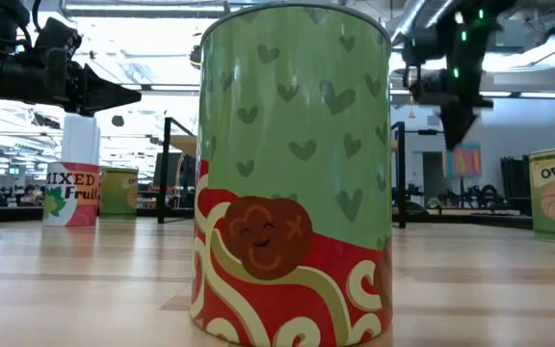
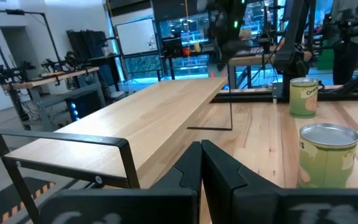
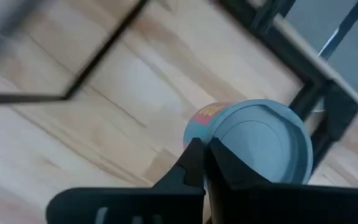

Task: Pick and place cans onto a shelf
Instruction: Put the top right blue small can on the shelf

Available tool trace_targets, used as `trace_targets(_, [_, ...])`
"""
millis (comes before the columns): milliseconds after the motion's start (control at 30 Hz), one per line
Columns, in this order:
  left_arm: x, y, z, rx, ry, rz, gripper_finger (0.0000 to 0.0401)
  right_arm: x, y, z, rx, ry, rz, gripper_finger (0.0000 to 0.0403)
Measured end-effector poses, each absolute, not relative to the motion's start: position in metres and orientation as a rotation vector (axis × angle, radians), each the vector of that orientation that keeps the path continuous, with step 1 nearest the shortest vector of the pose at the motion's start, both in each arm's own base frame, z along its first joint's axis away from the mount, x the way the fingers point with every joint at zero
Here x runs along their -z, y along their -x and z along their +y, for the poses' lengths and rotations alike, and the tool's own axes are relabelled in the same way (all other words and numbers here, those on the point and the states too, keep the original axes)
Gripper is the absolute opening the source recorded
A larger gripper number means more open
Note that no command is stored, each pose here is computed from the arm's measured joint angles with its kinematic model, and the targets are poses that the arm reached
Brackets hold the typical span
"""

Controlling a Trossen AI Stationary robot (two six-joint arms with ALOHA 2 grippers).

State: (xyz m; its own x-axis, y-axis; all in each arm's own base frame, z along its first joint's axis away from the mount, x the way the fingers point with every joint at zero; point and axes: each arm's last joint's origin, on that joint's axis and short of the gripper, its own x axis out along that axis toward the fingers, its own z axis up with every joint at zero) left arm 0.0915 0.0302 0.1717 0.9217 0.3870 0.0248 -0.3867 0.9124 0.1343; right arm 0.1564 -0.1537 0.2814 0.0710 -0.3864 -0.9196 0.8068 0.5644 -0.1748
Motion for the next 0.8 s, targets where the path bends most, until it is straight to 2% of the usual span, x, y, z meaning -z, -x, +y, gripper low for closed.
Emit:
trace_targets(200, [-0.172, -0.092, 0.03, -0.399, -0.154, 0.003, 0.0, -0.355, -0.155, -0.146, 1.115, -0.364, 0.968, 0.0015])
trace_targets(300, [-0.172, -0.092, 0.03, -0.399, -0.178, 0.006, 0.0, -0.388, -0.163, -0.146, 1.052, -0.281, 0.801, 0.0013])
trace_targets(400, [-0.172, -0.092, 0.03, -0.399, -0.187, 0.008, 0.0, -0.41, -0.184, -0.149, 0.872, -0.184, 0.663, 0.0012])
trace_targets(533, [-0.172, -0.092, 0.03, -0.4, -0.187, 0.007, 0.0, -0.419, -0.223, -0.159, 0.742, -0.094, 0.609, 0.0012])
trace_targets(800, [-0.172, -0.092, 0.03, -0.4, -0.198, 0.007, 0.0, -0.397, -0.308, -0.193, 0.562, 0.023, 0.731, 0.0011])
